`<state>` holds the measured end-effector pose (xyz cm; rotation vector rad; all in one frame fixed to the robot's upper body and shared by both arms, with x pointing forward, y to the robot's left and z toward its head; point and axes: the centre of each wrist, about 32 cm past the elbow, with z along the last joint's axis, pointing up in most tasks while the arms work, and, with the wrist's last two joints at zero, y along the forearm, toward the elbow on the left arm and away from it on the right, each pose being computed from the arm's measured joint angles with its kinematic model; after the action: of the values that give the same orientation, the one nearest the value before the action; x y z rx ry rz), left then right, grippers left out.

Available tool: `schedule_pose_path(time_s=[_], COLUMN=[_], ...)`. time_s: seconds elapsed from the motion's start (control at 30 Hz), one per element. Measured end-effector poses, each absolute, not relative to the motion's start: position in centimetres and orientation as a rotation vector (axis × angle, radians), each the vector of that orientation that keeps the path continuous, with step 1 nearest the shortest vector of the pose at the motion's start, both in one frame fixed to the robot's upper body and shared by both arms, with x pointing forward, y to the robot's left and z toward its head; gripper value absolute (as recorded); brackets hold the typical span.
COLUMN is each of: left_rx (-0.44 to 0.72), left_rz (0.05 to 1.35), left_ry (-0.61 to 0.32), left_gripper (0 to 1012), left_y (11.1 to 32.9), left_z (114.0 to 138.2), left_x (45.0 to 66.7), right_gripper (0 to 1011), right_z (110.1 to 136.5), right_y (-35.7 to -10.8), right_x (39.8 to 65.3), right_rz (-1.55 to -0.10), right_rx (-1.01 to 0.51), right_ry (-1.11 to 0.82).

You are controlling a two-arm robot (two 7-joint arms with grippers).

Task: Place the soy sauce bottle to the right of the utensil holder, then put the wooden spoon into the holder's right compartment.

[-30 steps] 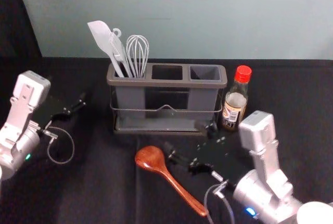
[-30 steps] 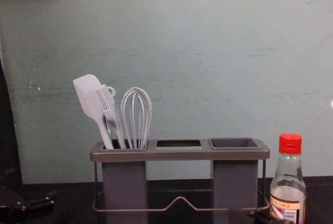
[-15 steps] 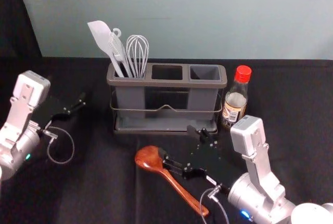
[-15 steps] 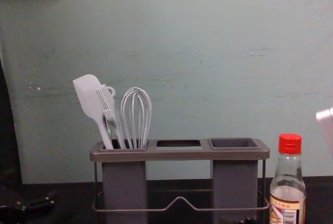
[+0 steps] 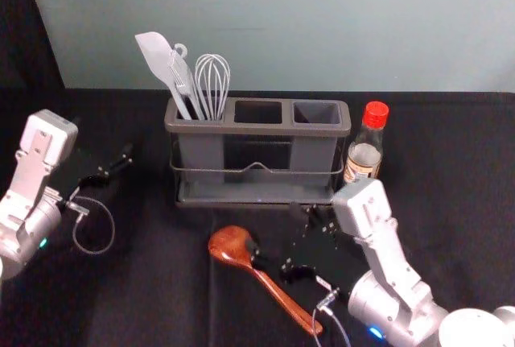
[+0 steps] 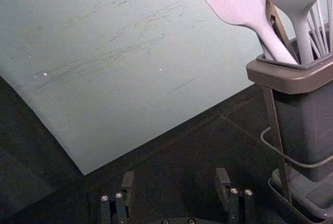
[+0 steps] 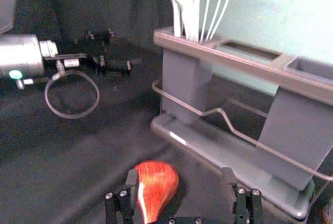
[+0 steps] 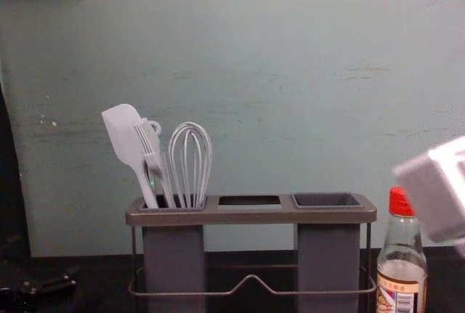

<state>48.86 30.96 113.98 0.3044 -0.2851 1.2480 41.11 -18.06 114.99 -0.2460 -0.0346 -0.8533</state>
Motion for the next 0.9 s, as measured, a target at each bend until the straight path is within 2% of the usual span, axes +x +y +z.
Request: schedule_pose_path(time_s=[0.23,0.5,0.9], left_rx=[0.304,0.304,0.304], left_rz=[1.248,1.248,1.248], left_ry=[-0.285,-0.285,-0.285], left_gripper=[1000,1000,1000], left_y=[31.0,31.0,31.0], left_z=[114.0,114.0,114.0], left_x=[48.9,48.9,48.9], right_gripper=[1002,1002,1002], right_z=[117.3,120.7,121.3], right_y=[-16.4,-14.1,-11.6], right_x=[40.9,42.8,46.0], right_rz=[-0.869,-0.869,-0.860], right_rx=[-0.382,-0.555,-0.609], right_ry=[0.026,0.174,0.225])
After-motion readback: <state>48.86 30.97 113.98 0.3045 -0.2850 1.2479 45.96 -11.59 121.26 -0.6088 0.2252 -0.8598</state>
